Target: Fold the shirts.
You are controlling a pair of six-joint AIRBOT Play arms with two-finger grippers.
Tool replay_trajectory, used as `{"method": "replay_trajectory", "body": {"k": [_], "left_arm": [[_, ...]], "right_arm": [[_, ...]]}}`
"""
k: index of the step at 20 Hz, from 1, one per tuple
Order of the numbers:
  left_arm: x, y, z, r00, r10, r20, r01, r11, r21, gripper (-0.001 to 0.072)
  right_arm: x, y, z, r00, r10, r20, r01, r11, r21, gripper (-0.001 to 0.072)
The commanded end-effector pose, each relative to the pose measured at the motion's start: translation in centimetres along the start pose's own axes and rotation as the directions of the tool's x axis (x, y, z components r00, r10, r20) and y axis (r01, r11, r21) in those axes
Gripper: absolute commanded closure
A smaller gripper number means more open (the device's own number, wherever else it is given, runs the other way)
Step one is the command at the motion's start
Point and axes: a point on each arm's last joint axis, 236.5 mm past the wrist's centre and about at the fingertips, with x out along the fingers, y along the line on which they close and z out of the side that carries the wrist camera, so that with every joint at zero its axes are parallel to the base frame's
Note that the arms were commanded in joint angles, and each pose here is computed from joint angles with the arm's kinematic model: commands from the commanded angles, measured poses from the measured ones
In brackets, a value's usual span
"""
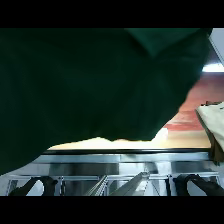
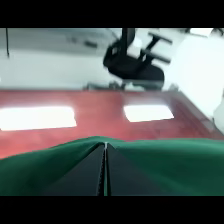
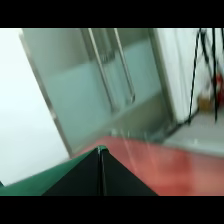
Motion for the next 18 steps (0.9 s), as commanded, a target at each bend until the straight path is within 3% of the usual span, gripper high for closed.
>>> {"method": "replay_trajectory", "body": {"k": [1, 4, 5, 6, 7, 9, 10, 11, 12, 15, 18], "left_arm": [[9.1, 7.9, -8.1, 0.983, 0.067, -0.169, -0.081, 0.994, -0.078, 0.0693], [15.8, 12.0, -12.7, 0.962, 0.050, -0.269, -0.081, 0.991, -0.102, 0.0694], [17.2, 12.5, -13.8, 0.950, 0.018, -0.311, -0.057, 0.992, -0.116, 0.0621], [17.8, 13.0, -14.5, 0.938, -0.002, -0.347, -0.043, 0.991, -0.123, 0.0298], [17.9, 13.7, -14.5, 0.930, -0.018, -0.367, -0.041, 0.987, -0.153, -0.0013], [16.3, 15.6, -12.9, 0.924, -0.029, -0.382, -0.068, 0.969, -0.238, -0.0010], [14.8, 16.4, -12.3, 0.917, -0.037, -0.398, -0.078, 0.960, -0.270, 0.0019], [12.7, 17.0, -12.0, 0.901, -0.056, -0.431, -0.080, 0.953, -0.291, 0.0117], [10.6, 17.4, -12.8, 0.870, -0.068, -0.487, -0.095, 0.948, -0.303, 0.0168], [2.8, 21.1, -19.9, 0.667, 0.034, -0.744, -0.361, 0.889, -0.283, 0.0166], [-1.6, 22.4, -26.7, 0.574, 0.059, -0.816, -0.501, 0.815, -0.293, 0.0166]], "right_arm": [[8.5, -10.0, -13.0, 0.970, -0.122, -0.212, 0.152, 0.980, 0.127, 0.0695], [11.0, -16.8, -20.8, 0.935, -0.131, -0.330, 0.234, 0.927, 0.294, 0.0676], [11.0, -17.8, -21.9, 0.931, -0.103, -0.351, 0.238, 0.898, 0.369, 0.0421], [10.5, -18.2, -22.1, 0.929, -0.071, -0.363, 0.228, 0.882, 0.412, 0.0187], [9.5, -18.3, -21.5, 0.930, -0.048, -0.364, 0.211, 0.880, 0.425, 0.0196], [6.7, -18.6, -18.6, 0.937, -0.021, -0.349, 0.178, 0.888, 0.424, 0.0375], [5.0, -18.4, -17.0, 0.938, -0.004, -0.346, 0.160, 0.892, 0.423, 0.0374], [3.1, -17.8, -15.7, 0.934, 0.024, -0.355, 0.141, 0.892, 0.430, 0.0374], [1.2, -16.8, -15.0, 0.923, 0.060, -0.380, 0.118, 0.895, 0.429, 0.0375], [-4.1, -13.8, -18.1, 0.832, 0.132, -0.539, 0.145, 0.886, 0.441, 0.0375], [-9.5, -14.9, -26.1, 0.702, 0.062, -0.709, 0.374, 0.816, 0.441, 0.0372]]}}
